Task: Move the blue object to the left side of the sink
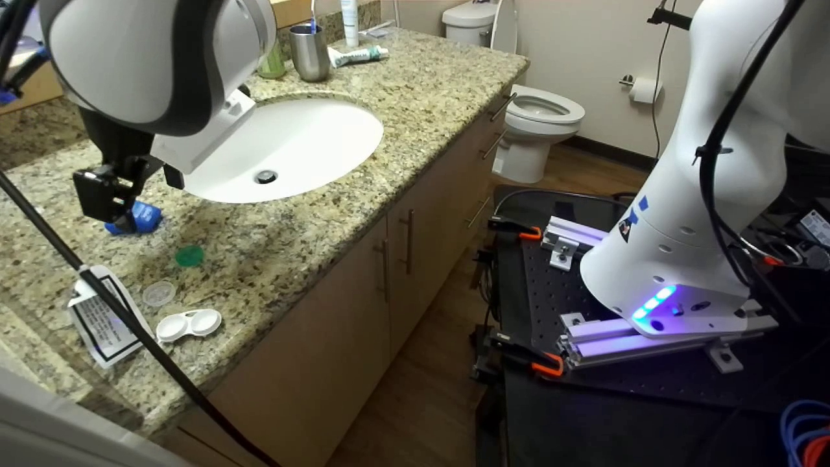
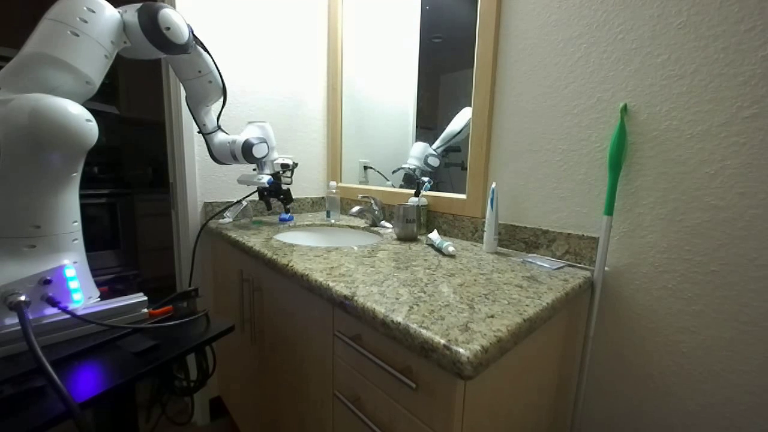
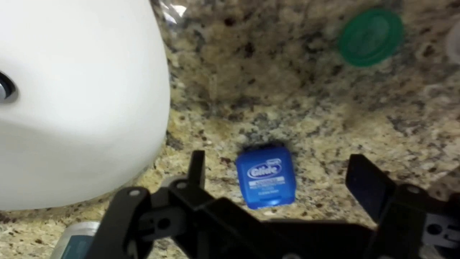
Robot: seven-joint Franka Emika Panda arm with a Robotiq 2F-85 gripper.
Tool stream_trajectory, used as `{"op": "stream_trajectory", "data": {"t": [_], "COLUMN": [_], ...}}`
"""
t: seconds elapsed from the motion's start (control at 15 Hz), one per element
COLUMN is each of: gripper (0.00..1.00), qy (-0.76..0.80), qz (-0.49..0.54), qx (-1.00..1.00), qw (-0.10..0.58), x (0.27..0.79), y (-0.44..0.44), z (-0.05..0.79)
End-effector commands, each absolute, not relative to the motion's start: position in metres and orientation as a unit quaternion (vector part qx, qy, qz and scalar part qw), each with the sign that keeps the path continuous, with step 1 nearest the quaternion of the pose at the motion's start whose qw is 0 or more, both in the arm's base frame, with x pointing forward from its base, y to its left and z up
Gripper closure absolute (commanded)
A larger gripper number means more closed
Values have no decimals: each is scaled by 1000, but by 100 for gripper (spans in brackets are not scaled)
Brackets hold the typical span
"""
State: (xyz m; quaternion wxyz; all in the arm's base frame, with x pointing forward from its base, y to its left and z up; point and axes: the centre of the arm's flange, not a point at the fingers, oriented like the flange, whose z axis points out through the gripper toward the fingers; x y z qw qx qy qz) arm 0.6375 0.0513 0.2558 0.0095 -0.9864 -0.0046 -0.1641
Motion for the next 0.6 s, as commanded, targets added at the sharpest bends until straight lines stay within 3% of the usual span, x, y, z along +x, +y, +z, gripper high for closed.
{"op": "stream_trajectory", "data": {"t": [0.0,0.33,0.4,0.53], "gripper": [0,0,0,0], "qy": [-2,107,78,83], "qz": [-188,-317,-288,-300], "qx": [-982,-941,-953,-949], "qw": [38,59,52,54], "x": [615,589,621,614], "y": [60,29,44,40], "z": [325,450,416,440]}}
